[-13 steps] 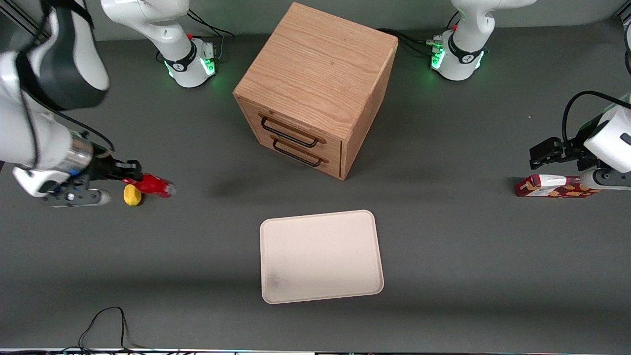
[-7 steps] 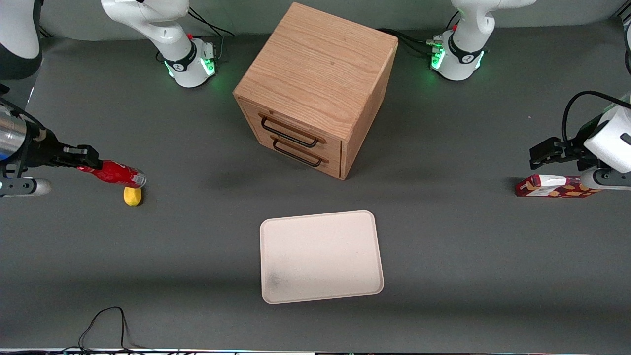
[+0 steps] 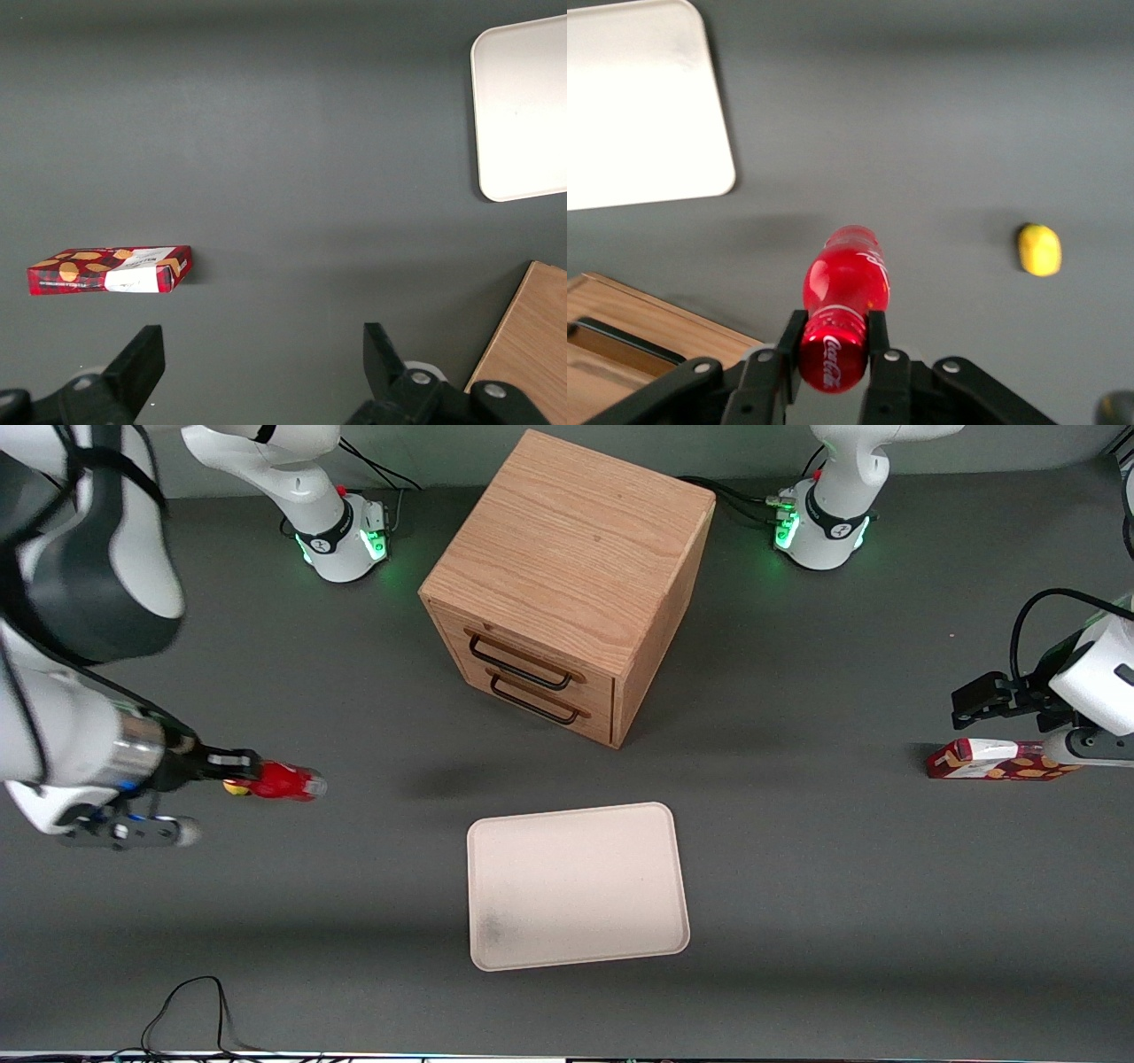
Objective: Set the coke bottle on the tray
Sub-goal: 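Lift the bottle with the right gripper and carry it over the tray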
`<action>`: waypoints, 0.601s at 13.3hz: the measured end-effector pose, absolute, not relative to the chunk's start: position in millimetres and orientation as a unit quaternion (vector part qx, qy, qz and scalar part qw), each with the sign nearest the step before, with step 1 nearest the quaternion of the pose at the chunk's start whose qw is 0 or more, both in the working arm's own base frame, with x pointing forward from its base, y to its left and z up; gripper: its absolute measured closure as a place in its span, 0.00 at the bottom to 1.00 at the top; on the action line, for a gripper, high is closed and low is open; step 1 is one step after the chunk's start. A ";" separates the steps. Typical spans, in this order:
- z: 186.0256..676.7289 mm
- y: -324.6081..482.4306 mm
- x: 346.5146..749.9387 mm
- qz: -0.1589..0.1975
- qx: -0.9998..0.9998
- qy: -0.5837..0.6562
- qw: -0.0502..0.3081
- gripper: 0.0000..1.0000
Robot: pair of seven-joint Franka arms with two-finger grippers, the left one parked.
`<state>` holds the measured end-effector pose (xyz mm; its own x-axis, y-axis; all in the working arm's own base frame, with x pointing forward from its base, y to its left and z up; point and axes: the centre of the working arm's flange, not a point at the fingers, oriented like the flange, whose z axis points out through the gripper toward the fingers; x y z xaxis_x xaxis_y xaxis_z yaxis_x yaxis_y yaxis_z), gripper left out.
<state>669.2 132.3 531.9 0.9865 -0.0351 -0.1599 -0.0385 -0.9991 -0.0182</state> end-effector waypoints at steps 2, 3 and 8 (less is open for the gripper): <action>505.8 166.5 684.6 0.074 -0.997 0.023 0.010 0.68; 491.4 179.7 692.8 0.067 -0.997 0.024 0.012 0.68; 441.7 229.3 725.1 -0.003 -0.999 0.016 0.033 0.68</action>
